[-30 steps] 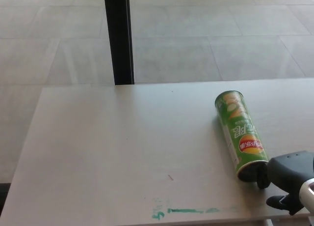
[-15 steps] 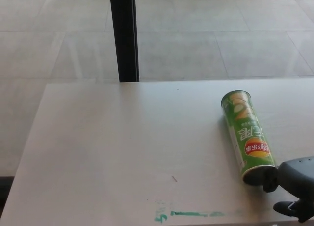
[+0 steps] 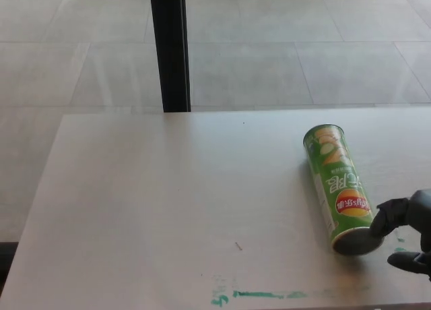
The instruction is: Use the right hand as a fist to push the chips tray inside its container kept in the middle of the desk
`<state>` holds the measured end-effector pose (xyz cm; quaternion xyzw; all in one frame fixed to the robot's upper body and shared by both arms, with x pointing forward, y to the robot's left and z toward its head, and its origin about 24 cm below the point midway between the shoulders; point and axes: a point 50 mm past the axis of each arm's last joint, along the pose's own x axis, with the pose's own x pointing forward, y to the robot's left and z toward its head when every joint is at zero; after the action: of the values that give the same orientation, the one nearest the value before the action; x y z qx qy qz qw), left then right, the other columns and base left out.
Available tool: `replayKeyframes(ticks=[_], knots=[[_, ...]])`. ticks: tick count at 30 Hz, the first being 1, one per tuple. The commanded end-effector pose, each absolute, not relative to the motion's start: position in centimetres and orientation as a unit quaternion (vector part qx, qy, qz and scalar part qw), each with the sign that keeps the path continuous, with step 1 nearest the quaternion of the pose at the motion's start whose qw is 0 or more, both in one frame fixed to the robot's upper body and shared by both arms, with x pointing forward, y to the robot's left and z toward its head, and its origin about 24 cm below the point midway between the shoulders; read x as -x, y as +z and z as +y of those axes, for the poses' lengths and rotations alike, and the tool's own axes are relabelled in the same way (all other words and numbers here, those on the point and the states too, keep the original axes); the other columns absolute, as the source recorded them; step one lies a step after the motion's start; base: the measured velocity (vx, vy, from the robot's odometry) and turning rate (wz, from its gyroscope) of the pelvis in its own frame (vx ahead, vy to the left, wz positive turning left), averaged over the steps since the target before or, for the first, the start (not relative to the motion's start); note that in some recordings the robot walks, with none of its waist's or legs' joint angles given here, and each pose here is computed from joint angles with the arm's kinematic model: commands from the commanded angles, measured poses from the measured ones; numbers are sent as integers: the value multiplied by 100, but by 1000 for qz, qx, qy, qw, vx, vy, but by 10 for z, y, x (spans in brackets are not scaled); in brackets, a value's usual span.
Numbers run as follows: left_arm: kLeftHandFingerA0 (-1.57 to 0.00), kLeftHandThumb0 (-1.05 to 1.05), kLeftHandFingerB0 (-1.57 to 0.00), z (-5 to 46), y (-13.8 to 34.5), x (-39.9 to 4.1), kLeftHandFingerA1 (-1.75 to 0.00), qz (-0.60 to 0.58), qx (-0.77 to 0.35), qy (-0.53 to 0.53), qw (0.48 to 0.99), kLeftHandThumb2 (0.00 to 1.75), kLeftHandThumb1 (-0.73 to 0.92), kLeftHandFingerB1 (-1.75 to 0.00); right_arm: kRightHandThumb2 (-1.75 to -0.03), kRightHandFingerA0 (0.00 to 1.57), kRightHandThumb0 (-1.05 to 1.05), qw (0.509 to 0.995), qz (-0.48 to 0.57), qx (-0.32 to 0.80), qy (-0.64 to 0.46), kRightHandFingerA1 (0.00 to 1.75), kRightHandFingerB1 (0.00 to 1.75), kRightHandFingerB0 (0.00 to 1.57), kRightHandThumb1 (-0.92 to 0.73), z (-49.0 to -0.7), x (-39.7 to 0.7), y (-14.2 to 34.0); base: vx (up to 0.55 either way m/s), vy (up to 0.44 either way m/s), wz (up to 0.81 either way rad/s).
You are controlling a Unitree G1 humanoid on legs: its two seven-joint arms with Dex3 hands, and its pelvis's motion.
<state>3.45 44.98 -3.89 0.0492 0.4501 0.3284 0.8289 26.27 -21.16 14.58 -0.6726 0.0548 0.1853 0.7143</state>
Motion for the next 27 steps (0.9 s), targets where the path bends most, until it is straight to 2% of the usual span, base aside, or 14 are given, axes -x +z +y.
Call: replayKeyframes(ticks=[1, 5, 6, 7, 11, 12, 16, 17, 18, 19, 23, 24, 26, 27], knots=[[-50, -64, -44, 454, -35, -30, -56, 449, -54, 339, 825, 62, 73, -41, -64, 76, -49, 772, 68, 582, 244, 81, 51, 51, -67, -233, -245, 212, 0, 0, 0], [-51, -62, -44, 454, -35, -30, -54, 447, -53, 342, 825, 62, 73, -41, -64, 76, -49, 808, 61, 556, 184, 81, 49, 50, -68, -256, -243, 241, 0, 0, 0], [-49, -62, -42, 453, -36, -29, -54, 448, -50, 342, 825, 62, 73, -40, -97, 80, -49, 813, 57, 555, 167, 87, 60, 47, -60, -262, -242, 247, 0, 0, 0], [-51, -63, -43, 453, -36, -29, -53, 449, -53, 340, 825, 62, 73, -40, -61, 77, -46, 815, 52, 556, 153, 73, 46, 53, -73, -268, -241, 251, 0, 0, 0], [-51, -62, -44, 453, -36, -29, -54, 452, -55, 339, 823, 62, 74, -40, -60, 79, -39, 836, 16, 544, 70, 64, 46, 53, -72, -300, -236, 264, 0, 0, 0], [-51, -64, -48, 453, -36, -29, -56, 452, -56, 339, 823, 62, 72, -42, -61, 82, -50, 844, 13, 535, 46, 61, 44, 55, -72, -309, -236, 263, 0, 0, 0], [-50, -63, -45, 453, -36, -31, -55, 451, -58, 335, 825, 62, 73, -41, -61, 86, -47, 875, -27, 471, -111, 60, 47, 63, -69, -359, -223, 247, 0, 0, 0], [-51, -61, -43, 452, -37, -30, -54, 450, -45, 340, 825, 62, 73, -40, -95, 86, -45, 875, -29, 462, -139, 76, 61, 55, -56, -367, -220, 242, 0, 0, 0], [-51, -61, -43, 452, -37, -30, -54, 450, -45, 340, 825, 62, 73, -40, -95, 86, -45, 875, -30, 462, -139, 76, 61, 55, -56, -367, -220, 242, 0, 0, 0], [-49, -63, -43, 452, -37, -31, -54, 453, -54, 336, 824, 63, 74, -40, -61, 90, -50, 875, -29, 445, -189, 67, 46, 62, -69, -383, -215, 230, 0, 0, 0], [-53, -62, -45, 451, -39, -32, -56, 450, -46, 342, 824, 62, 73, -41, -61, 89, -51, 884, -10, 397, -247, 68, 46, 62, -69, -403, -204, 210, 0, 0, 0], [-50, -64, -43, 451, -38, -32, -57, 448, -50, 338, 827, 62, 74, -41, -97, 83, -46, 884, 0, 371, -286, 80, 66, 60, -58, -412, -194, 188, 0, 0, 0], [-51, -63, -43, 451, -38, -32, -57, 448, -53, 334, 827, 62, 74, -41, -97, 83, -47, 882, 7, 357, -307, 80, 65, 60, -59, -417, -188, 175, 0, 0, 0], [-50, -61, -42, 450, -39, -31, -52, 450, -53, 335, 826, 62, 74, -39, -61, 83, -47, 879, 28, 343, -330, 66, 47, 63, -72, -423, -182, 161, 0, 0, 0]])
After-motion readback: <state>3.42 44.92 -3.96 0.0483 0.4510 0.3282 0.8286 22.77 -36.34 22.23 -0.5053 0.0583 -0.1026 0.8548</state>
